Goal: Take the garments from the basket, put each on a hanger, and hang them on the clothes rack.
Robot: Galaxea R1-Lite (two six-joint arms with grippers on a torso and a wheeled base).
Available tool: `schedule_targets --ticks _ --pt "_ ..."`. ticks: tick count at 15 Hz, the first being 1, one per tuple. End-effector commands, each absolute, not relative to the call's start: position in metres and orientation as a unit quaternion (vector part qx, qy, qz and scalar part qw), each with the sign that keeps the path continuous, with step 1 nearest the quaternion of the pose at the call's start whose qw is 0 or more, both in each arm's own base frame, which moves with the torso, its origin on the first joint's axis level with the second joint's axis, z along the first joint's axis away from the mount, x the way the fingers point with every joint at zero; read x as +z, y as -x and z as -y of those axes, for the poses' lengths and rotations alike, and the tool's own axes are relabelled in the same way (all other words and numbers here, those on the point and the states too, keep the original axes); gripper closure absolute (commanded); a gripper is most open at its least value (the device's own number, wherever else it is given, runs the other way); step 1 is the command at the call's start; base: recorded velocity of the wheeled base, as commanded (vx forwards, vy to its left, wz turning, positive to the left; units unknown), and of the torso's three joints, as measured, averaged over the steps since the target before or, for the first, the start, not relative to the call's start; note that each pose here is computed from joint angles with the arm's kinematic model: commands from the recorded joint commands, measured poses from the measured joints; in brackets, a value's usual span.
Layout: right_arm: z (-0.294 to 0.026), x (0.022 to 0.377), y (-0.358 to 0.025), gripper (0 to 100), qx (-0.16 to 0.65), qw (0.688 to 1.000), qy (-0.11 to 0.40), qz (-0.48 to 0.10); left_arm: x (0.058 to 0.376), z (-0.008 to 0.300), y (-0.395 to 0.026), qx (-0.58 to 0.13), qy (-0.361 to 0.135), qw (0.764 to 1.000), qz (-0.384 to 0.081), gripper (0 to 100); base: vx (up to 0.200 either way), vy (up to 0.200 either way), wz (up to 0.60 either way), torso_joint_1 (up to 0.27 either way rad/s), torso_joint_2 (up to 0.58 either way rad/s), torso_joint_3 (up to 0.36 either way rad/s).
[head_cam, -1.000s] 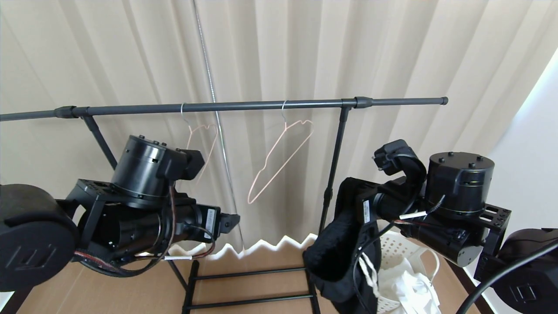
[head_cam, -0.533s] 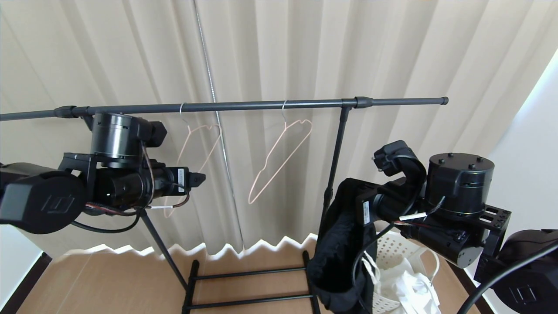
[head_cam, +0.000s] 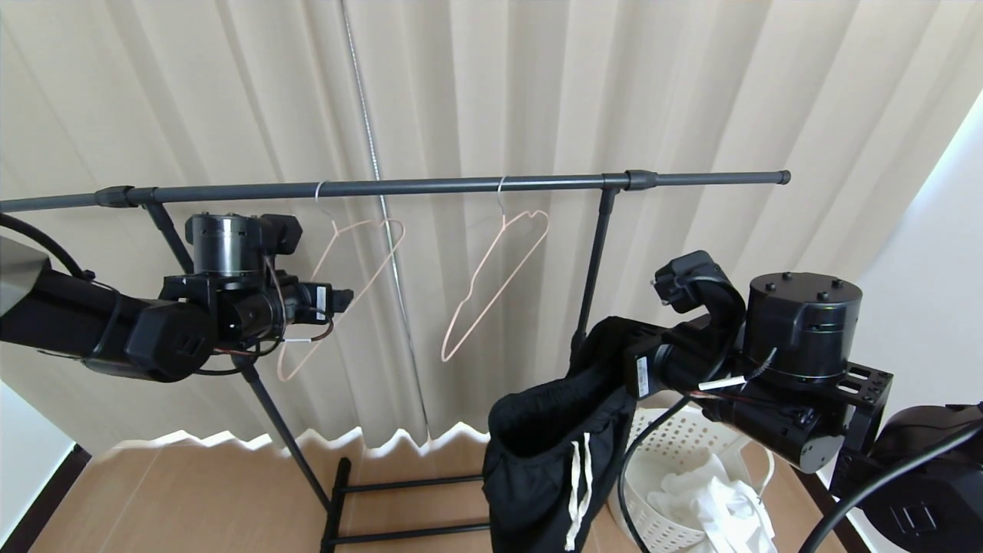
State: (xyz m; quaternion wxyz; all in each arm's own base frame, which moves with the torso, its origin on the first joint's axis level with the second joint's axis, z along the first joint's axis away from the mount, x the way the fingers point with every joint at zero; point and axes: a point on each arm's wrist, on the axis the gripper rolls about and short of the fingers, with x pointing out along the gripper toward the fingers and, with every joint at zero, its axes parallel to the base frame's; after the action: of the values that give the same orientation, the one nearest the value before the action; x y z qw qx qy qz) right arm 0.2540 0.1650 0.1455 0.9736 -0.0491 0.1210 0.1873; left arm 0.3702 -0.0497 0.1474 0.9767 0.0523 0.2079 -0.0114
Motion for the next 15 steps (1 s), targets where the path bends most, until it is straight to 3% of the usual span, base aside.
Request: schedule_targets --ticks 1,7,15 --pt "-0.166 0.143 -0.255 100 0.187 0.973 0.050 -0.124 0.127 0.041 -0.386 -0.020 -0.059 0.972 -0.227 0 0.000 0.000 0.00 0.000 0.00 0.000" --pt "-0.166 0.143 -0.255 100 0.187 0.973 0.050 -0.124 0.129 0.036 -0.392 -0.097 -0.057 0.970 -0.217 0 0.000 0.000 0.00 0.000 0.00 0.000" --pt "-0.168 0.139 -0.258 100 0.187 0.972 0.053 -0.130 0.129 0.034 -0.403 -0.088 -0.054 0.972 -0.209 0 0.000 0.000 0.00 0.000 0.00 0.000"
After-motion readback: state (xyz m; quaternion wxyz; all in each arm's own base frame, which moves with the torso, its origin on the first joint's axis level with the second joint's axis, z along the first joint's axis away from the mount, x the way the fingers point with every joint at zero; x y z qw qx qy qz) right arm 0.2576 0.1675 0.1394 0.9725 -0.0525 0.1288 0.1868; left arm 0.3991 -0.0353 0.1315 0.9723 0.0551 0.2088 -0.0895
